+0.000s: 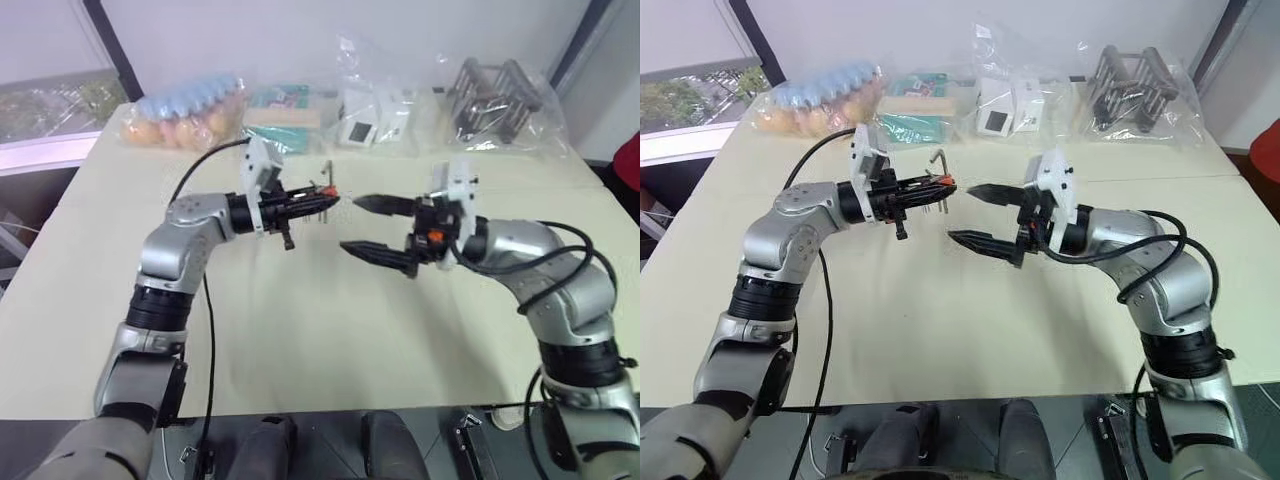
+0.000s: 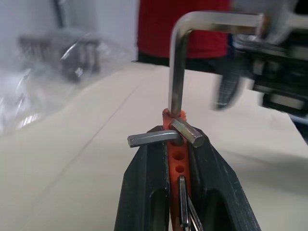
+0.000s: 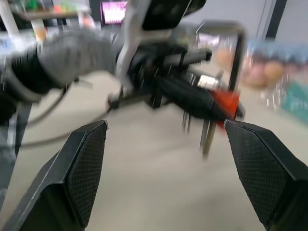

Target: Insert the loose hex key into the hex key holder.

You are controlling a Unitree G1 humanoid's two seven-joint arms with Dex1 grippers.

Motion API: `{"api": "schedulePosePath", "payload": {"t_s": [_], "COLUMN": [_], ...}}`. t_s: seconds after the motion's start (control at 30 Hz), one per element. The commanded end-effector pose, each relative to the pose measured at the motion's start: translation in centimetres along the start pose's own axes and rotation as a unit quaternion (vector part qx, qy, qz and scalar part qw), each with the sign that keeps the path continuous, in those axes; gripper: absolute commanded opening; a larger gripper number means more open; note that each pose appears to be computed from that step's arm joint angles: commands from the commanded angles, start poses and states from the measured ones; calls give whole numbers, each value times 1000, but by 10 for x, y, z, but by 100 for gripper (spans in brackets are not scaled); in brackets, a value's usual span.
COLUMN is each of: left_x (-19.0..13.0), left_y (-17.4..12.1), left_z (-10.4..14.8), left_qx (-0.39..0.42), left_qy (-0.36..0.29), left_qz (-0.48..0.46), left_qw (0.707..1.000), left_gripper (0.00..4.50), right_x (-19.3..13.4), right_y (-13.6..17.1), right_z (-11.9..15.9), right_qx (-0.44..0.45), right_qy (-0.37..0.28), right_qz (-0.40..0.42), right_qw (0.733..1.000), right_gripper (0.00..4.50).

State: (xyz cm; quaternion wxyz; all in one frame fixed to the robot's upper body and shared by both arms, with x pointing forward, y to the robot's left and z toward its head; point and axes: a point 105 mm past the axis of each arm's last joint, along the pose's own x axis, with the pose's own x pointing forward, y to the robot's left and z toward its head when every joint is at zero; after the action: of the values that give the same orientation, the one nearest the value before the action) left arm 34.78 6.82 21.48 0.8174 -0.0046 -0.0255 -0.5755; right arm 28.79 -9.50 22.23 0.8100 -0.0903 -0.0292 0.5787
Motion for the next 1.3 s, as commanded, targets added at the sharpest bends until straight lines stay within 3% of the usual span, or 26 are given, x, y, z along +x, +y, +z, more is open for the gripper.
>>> {"api": "schedulePosePath", "payload": {"t_s": [0.03,0.17,0.37,0.57,0.7,0.87,0.9,1.0,1.07,1.17,1.3], "left_x": [-3,-4,-13,-28,-31,-41,-47,-69,-80,-92,-105], "left_y": [-7,-18,-6,-2,16,30,35,43,43,41,39], "left_z": [3,10,-2,-74,-97,-102,-105,-112,-104,-80,-64], "left_qx": [-33,33,-66,-234,-330,-339,-324,-210,-145,-81,-86], "left_qy": [-6,-12,-1,113,123,128,142,214,224,178,99], "left_qz": [11,8,49,89,150,205,229,282,296,314,349], "left_qw": [999,999,997,962,924,909,907,911,917,929,928], "left_gripper": [0,0,0,0,178,425,445,445,445,445,445], "right_x": [-6,-10,-5,-7,-6,-6,-6,-8,-11,-20,-28], "right_y": [2,-5,-1,5,5,7,7,8,8,0,-14], "right_z": [7,5,4,-22,-30,-32,-33,-35,-36,-37,-31], "right_qx": [-29,-45,-53,-114,-125,-123,-122,-122,-122,-105,-60], "right_qy": [2,9,10,94,106,105,106,111,117,107,47], "right_qz": [2,-17,-7,28,32,36,36,34,31,-16,-103], "right_qw": [1000,999,999,989,986,986,986,986,985,989,992], "right_gripper": [403,403,403,403,409,409,409,409,409,409,409]}}
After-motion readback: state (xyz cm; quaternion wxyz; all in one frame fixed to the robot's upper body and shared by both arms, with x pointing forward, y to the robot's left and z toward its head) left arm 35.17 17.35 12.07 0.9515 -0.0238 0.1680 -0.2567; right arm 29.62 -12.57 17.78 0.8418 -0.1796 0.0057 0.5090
